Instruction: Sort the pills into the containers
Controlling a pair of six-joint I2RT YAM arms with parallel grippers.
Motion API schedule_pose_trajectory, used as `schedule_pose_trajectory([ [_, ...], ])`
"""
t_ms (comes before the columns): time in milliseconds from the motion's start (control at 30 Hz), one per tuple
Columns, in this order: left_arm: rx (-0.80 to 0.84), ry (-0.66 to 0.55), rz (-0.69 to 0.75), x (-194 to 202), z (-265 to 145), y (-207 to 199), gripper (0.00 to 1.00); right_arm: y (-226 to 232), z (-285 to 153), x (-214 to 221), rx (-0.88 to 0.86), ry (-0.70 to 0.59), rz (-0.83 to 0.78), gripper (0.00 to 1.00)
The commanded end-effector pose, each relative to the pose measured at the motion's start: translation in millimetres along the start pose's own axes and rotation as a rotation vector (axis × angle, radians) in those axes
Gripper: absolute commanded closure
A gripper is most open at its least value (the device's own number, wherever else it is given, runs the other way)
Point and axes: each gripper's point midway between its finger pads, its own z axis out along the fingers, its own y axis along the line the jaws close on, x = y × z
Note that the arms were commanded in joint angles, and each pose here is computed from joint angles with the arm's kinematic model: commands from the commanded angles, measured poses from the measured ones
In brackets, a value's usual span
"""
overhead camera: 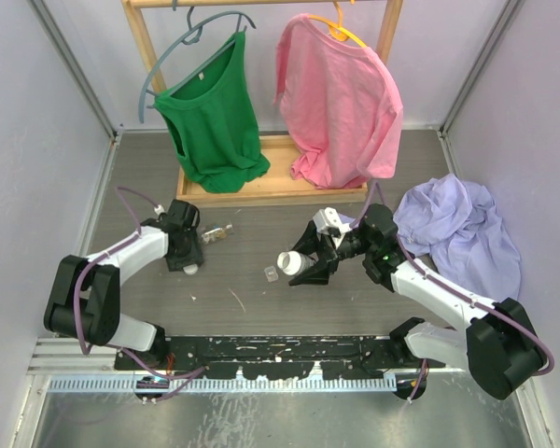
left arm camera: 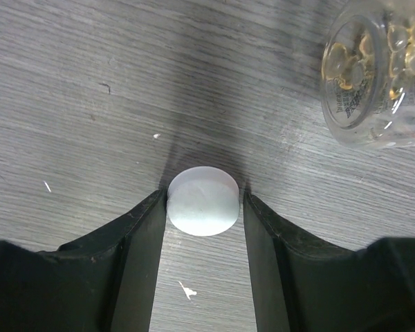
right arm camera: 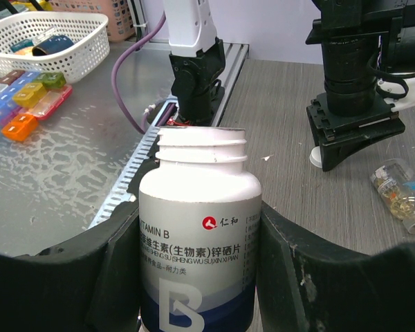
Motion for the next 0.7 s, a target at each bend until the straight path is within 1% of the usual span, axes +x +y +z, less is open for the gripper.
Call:
schedule_pose_trajectory([
  [0,-0.004,-0.026,-0.019,-1.7,-7.6,2.3,0.50,-2.4,0.6,-21.6,-0.008,-0.020,-0.091,0.99],
  [200,-0.006,-0.023,-0.021,1.7,-4.9,3.5,0.53,-1.6,0.5,-21.6,-0.010,-0.020,-0.090,0.99],
  [400,-0.006,-0.026,-0.015,-0.7,-2.3,1.9,0.53,-0.7,0.4,-21.2,-0.015,-0.020,-0.090,0.99],
  [667,-0.006,-0.039,-0.004,-8.8,-1.8,-1.4,0.48,-0.7,0.5,-20.0,-0.018,-0.018,-0.088,0.99],
])
